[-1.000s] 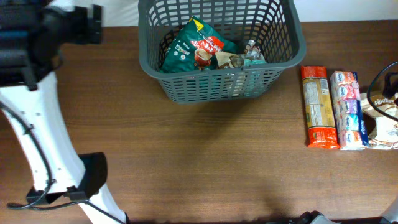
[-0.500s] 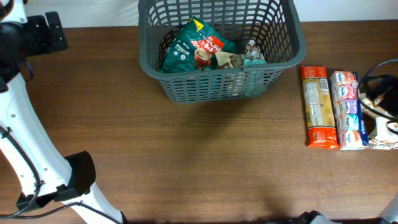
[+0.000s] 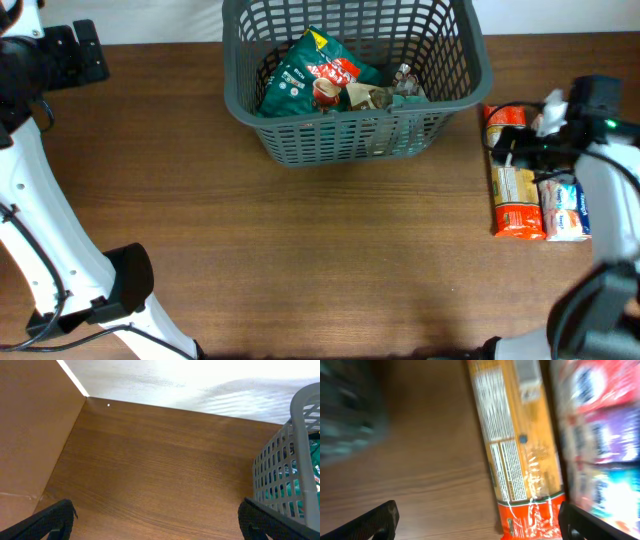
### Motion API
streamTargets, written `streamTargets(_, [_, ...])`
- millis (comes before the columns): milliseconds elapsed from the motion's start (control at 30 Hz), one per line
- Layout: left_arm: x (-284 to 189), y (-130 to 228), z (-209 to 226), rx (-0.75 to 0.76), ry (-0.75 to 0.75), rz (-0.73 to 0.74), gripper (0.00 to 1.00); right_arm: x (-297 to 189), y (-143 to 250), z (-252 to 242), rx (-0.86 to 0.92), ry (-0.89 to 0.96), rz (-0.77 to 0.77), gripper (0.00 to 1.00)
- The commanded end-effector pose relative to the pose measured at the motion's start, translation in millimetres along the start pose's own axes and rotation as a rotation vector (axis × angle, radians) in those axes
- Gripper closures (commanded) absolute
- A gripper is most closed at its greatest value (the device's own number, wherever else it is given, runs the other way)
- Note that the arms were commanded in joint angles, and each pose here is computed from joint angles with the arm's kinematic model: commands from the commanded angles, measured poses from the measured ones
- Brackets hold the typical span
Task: Pack container
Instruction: 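Move the right gripper down onto the red-topped biscuit box and grasp it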
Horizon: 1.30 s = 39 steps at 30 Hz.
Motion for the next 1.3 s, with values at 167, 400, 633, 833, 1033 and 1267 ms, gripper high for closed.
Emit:
streamTargets(167, [0.7,0.9,1.2,-0.012,0.0,0.006,0.01,75.3,20.3,-21.4,-0.006,0.114,0.253,0.01])
streamTargets(400, [0.7,0.9,1.2,-0.013,0.0,0.006,0.01,89.6,22.8,-28.9,-0.087,0.154,0.288,0.01])
streamTargets(633, [0.7,0.9,1.2,-0.012,0.0,0.006,0.01,92.0,14.3,-29.8,-0.144,0.153,0.245,0.0])
streamTargets(833, [0.7,0.9,1.2,-0.013,0.0,0.006,0.01,104.7,18.7,-31.0,-0.143,0.149,0.268,0.04])
streamTargets(1033, [0.7,0.9,1.2,-0.013,0.0,0.006,0.01,120.8,27.4,-32.3,-0.133,0.142,0.322,0.05])
streamTargets(1267, [0.7,0.9,1.2,-0.012,0.0,0.006,0.01,129.3,31.5,-31.9,-0.123,0.129,0.343,0.44])
Point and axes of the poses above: each gripper's point midway between its finger pads, its own x axis out along the fingers, its own z axis along the line the jaws close on, y = z × x, the point moved 6 cm from there along -x, back along the fingers, and after that the axes turned 5 degrees about -x, right-handed, at the moved point
